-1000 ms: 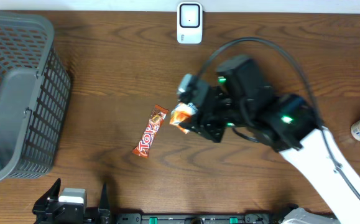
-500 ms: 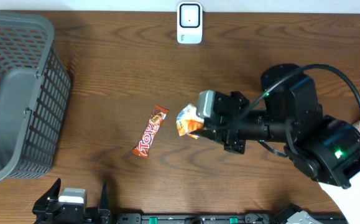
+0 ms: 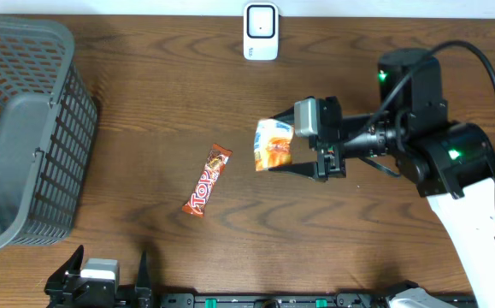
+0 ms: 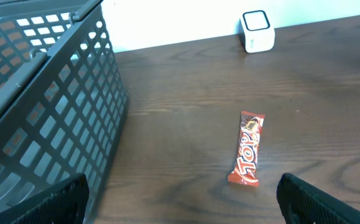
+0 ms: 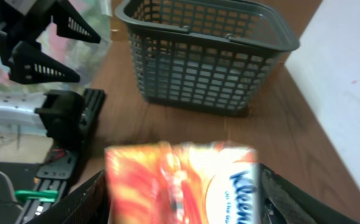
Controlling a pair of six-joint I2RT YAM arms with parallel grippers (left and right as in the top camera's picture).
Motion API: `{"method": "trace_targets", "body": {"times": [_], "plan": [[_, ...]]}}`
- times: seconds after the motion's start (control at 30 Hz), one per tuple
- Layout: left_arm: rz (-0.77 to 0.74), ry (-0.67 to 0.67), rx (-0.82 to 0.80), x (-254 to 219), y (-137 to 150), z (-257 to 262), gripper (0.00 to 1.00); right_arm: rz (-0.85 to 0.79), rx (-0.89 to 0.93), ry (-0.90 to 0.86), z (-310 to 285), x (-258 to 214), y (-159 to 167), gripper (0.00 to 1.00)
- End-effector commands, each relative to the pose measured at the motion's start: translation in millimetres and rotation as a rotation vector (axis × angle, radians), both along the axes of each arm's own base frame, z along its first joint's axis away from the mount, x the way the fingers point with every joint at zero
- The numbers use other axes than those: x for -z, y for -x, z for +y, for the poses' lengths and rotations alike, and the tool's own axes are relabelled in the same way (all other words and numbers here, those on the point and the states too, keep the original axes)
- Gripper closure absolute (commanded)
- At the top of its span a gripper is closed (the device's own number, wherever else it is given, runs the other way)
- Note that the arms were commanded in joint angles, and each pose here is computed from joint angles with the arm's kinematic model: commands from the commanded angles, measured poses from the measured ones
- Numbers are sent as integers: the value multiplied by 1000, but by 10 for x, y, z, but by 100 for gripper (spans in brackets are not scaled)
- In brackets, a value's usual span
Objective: Scan the item barcode
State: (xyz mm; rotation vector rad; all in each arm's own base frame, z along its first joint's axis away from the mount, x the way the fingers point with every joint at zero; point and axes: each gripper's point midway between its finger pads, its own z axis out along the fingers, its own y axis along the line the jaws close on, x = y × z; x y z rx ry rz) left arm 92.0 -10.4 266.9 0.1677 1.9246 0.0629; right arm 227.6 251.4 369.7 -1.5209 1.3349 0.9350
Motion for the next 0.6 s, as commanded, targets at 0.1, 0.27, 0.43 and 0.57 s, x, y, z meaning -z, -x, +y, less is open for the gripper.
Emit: {"method": "trace_targets", "body": {"times": [0.1, 0.27, 0.43, 0.57], "plan": [[-8, -6, -5, -21, 11, 13, 4, 27, -60, -45, 41, -31, 22, 34], [-8, -6, -5, -21, 11, 13, 4, 71, -63, -33, 32, 17, 56, 31], [-8, -6, -5, -21, 11, 13, 4, 234, 79, 121, -71, 360, -35, 21], [-8, -6, -5, -21, 11, 13, 4, 444, 250, 220, -120, 659, -249, 16]]}}
